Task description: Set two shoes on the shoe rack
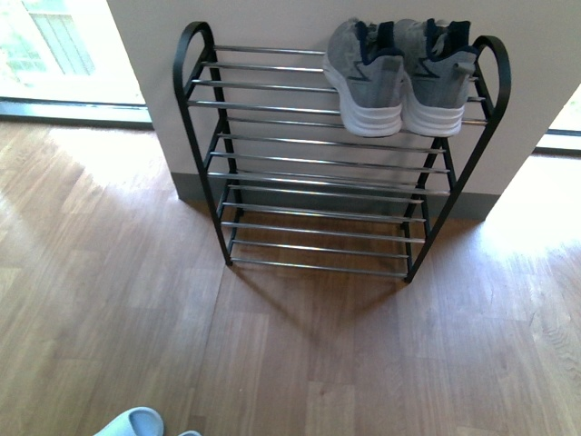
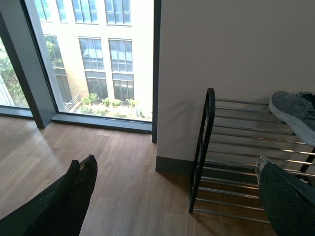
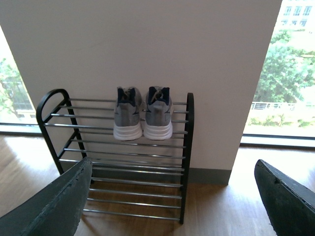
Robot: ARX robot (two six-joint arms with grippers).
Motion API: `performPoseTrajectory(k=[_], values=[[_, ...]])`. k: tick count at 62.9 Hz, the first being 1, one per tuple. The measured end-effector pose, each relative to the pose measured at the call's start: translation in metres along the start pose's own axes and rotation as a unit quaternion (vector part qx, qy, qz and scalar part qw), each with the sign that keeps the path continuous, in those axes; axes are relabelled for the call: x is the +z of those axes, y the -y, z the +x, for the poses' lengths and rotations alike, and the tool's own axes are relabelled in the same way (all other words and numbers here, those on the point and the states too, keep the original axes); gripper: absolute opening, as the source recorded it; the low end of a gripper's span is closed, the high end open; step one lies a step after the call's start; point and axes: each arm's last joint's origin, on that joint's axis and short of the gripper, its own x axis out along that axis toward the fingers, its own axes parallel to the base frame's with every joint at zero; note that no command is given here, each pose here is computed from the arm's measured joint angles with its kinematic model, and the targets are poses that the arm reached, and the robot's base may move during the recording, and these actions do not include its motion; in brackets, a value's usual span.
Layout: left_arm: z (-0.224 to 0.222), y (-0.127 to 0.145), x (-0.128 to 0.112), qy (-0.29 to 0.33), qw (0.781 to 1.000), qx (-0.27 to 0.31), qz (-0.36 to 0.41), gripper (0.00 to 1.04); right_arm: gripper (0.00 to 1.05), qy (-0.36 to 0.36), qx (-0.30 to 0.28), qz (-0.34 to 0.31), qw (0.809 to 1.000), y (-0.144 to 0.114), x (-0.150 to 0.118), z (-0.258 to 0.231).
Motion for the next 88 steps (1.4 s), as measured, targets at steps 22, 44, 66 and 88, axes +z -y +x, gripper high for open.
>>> performPoseTrajectory(k=[22, 44, 66, 88], values=[[0.0000, 0.0000, -0.0001, 0.000, 1.000, 0.000, 0.000, 0.95, 0.96, -0.001, 0.000, 0.000, 1.000, 0.0000, -0.0002, 0.0001], [0.0000, 0.0000, -0.0001, 0.000, 1.000, 0.000, 0.000, 0.95, 0.96, 0.000, 0.001, 0.000, 1.000, -0.0001, 0.0000, 0.0000], [0.0000, -0.0001, -0.0001, 0.000, 1.000, 0.001, 0.000, 0.95, 0.96, 0.000, 0.001, 0.000, 1.000, 0.0000, -0.0001, 0.0000], [0.0000, 0.0000, -0.0001, 0.000, 1.000, 0.000, 0.001, 0.95, 0.96, 0.000, 0.001, 0.000, 1.000, 0.0000, 0.0000, 0.0000]])
